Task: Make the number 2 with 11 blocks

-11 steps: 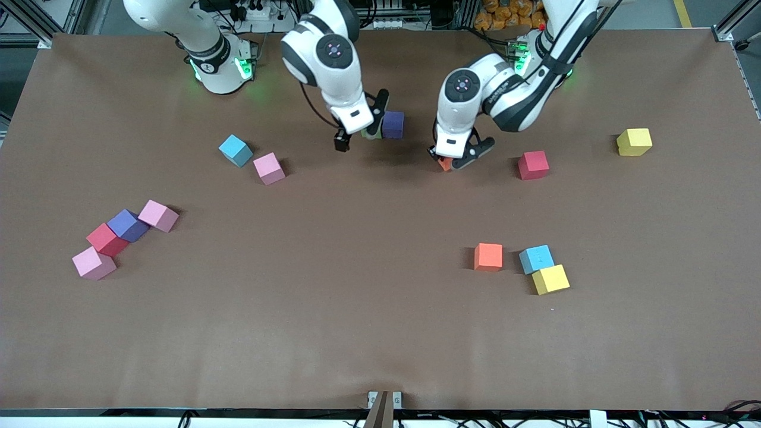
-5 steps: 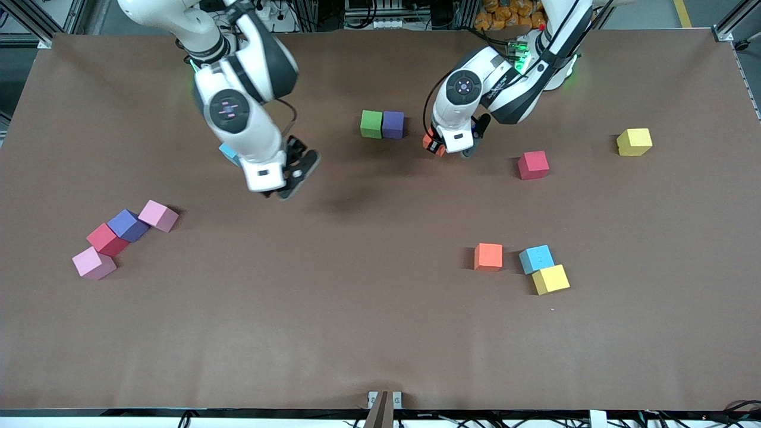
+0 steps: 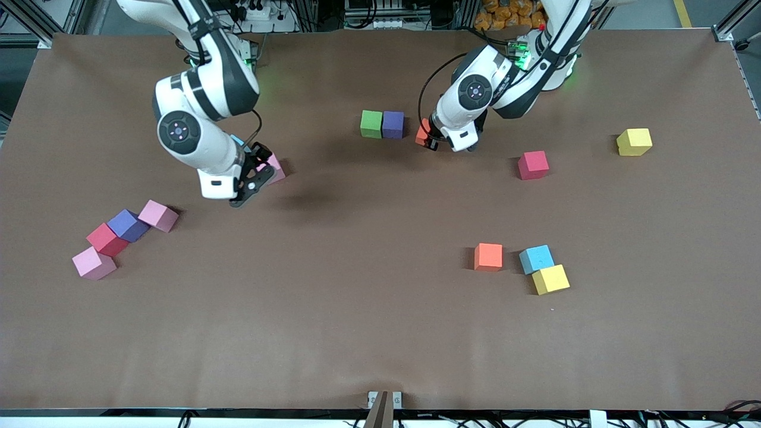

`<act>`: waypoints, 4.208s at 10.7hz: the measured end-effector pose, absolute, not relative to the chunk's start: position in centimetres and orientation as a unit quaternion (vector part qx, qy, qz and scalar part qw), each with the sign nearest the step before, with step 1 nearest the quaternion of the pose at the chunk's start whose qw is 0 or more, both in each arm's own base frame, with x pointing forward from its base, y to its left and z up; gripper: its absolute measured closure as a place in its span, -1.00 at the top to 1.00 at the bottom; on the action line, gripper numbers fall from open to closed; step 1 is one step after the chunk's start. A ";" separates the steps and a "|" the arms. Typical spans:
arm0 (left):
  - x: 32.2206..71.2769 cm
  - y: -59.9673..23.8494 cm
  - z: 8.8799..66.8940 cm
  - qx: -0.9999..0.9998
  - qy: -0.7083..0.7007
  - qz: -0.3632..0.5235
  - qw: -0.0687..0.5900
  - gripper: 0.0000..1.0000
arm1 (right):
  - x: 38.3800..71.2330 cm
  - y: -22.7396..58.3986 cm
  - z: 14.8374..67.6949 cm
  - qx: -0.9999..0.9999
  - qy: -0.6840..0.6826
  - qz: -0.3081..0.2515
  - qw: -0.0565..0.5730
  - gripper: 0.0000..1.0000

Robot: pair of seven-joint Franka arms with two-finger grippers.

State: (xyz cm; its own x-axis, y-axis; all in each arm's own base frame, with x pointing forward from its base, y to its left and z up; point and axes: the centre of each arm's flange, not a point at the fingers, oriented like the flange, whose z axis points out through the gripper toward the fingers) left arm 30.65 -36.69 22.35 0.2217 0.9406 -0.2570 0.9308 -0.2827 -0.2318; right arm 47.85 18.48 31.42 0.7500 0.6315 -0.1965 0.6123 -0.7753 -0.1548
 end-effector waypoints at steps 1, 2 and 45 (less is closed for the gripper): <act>30.1 -36.6 22.1 -0.769 -0.612 0.184 0.010 0.08 | 47.6 18.3 30.9 -0.942 -0.309 0.122 0.037 1.00; 29.9 -36.6 21.9 -0.760 -0.621 0.190 0.009 0.08 | 47.4 18.3 30.5 -0.949 -0.292 0.117 0.034 1.00; 27.4 -38.8 20.0 -0.712 -0.673 0.198 0.032 0.07 | 46.6 40.3 27.8 -0.995 -0.038 -0.021 0.095 0.28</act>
State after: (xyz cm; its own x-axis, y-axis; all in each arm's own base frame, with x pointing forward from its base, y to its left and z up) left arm 27.44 -38.85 19.97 0.0166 0.9707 -0.2399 0.9454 -0.0933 -0.3122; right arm 46.64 40.28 27.79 0.9963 0.0716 0.0480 0.0794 -0.9792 -0.1868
